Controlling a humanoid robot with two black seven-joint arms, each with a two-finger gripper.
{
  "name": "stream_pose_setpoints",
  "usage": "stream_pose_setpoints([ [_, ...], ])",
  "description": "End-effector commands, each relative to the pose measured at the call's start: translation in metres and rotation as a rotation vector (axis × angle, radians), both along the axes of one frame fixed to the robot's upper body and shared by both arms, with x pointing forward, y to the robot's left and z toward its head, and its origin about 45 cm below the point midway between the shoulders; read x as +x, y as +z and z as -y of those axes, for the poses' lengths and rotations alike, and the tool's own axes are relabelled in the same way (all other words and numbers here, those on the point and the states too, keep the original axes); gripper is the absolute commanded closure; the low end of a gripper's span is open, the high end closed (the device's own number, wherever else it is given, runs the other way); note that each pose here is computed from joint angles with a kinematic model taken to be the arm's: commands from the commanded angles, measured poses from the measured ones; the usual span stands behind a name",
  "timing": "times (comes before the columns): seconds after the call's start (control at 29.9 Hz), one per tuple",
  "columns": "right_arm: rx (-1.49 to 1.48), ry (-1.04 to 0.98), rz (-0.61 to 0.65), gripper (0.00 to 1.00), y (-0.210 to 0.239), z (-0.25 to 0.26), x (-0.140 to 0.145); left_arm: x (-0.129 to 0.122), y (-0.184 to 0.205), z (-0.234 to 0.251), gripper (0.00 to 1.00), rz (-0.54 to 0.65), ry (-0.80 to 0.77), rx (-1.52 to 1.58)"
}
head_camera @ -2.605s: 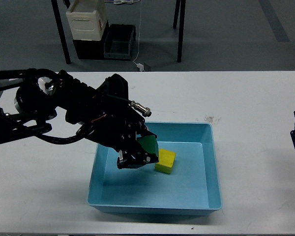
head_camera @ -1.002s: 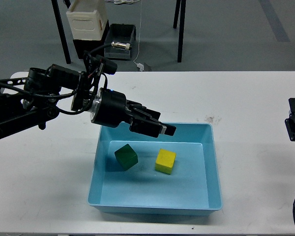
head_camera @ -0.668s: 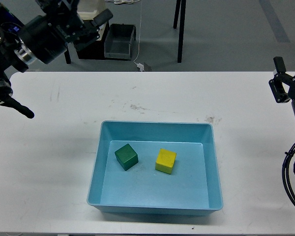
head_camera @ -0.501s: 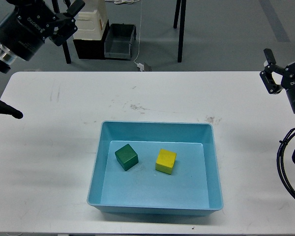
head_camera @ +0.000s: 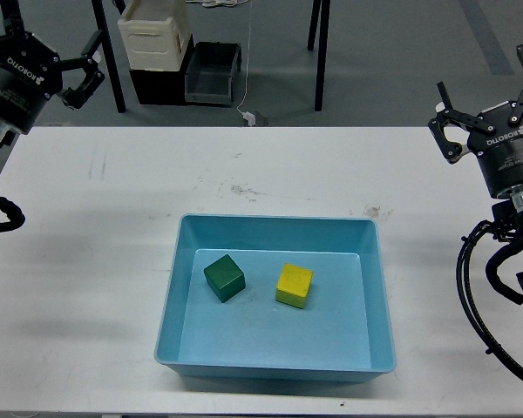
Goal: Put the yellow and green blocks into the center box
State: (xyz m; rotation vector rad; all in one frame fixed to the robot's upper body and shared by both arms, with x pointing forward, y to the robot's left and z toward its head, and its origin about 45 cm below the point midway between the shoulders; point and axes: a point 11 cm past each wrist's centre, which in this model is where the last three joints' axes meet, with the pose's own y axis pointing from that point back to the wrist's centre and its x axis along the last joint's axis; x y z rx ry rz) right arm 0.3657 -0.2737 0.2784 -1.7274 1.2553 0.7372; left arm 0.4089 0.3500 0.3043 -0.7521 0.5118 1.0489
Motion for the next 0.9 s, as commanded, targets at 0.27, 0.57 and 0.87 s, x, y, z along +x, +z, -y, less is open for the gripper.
stream_pose_setpoints([
  [0.27, 0.23, -0.109, -0.146, 0.0, -0.058, 0.031, -0.063, -0.082, -0.093, -0.009, 0.0, -0.24, 0.116, -0.407],
  [0.57, 0.357, -0.135, -0.185, 0.0, -0.09, 0.035, -0.102, -0.132, -0.15, 0.006, 0.0, -0.39, 0.155, -0.494],
  [0.87, 0.387, -0.162, -0.218, 0.0, -0.101, 0.04, -0.115, -0.149, -0.15, 0.012, 0.0, -0.381, 0.181, -0.588],
])
